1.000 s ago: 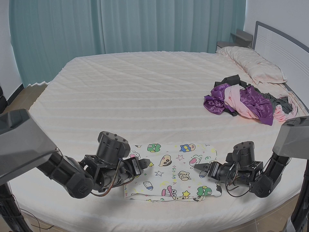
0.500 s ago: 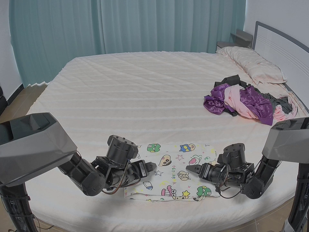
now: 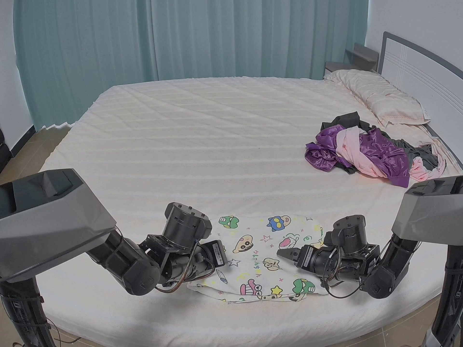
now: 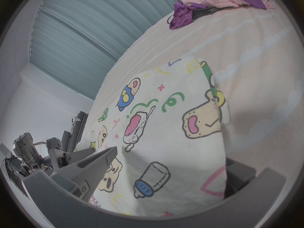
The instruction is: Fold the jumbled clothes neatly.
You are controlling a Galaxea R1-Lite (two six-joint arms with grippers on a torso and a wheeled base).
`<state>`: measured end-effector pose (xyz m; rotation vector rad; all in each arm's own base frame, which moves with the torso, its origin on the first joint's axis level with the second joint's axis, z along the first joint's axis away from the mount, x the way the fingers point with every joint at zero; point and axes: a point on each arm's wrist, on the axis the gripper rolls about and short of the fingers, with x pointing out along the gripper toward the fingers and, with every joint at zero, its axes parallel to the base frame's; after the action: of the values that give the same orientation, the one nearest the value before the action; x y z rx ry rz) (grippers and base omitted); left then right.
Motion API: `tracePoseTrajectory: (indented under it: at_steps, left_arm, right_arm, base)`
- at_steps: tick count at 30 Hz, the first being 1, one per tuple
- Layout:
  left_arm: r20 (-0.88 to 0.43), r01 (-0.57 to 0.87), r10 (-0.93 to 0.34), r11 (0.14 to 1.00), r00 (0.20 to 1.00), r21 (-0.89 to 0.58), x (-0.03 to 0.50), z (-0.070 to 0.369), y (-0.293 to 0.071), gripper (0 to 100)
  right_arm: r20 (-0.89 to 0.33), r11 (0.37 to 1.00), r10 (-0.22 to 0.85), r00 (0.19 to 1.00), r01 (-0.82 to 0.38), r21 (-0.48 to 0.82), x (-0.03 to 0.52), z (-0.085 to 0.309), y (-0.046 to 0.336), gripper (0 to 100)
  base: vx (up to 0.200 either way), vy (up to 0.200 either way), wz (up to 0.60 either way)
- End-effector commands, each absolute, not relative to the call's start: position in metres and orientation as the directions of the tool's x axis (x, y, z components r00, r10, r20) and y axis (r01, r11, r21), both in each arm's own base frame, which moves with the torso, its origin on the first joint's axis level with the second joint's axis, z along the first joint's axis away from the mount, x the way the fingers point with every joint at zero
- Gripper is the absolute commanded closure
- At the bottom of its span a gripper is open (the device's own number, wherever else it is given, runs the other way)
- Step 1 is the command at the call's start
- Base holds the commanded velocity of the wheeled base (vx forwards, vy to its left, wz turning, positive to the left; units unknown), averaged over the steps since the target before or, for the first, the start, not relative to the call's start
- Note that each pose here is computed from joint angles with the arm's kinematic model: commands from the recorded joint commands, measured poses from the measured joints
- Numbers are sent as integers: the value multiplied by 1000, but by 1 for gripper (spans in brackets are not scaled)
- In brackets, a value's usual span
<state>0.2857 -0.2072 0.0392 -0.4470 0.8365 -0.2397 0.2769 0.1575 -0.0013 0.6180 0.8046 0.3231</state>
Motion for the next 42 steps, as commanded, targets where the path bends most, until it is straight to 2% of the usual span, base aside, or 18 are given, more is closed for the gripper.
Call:
tracePoseTrajectory:
  at_steps: [1,7,21,24,42]
  left_arm:
    - [-639,25,-386,867,665,-497,283,51,-206,100]
    - [-640,-23,-387,845,664,-534,276,66,-204,100]
    - [-646,-31,-378,848,663,-529,276,66,-204,100]
    - [-645,-43,-355,855,677,-516,275,66,-204,100]
    - [-619,-9,-369,855,693,-519,258,78,-217,100]
  right_arm:
    - [-555,773,497,667,-49,633,276,5,157,100]
    - [-557,773,497,665,-49,632,272,8,155,100]
    - [-565,777,488,665,-37,628,276,1,157,100]
    - [-535,765,501,681,-59,641,271,16,155,100]
    - [-496,750,511,702,-83,656,261,37,149,100]
  base:
    - [0,0,0]
    - [0,0,0]
    - [0,0,0]
    - [0,0,0]
    - [0,-200,0]
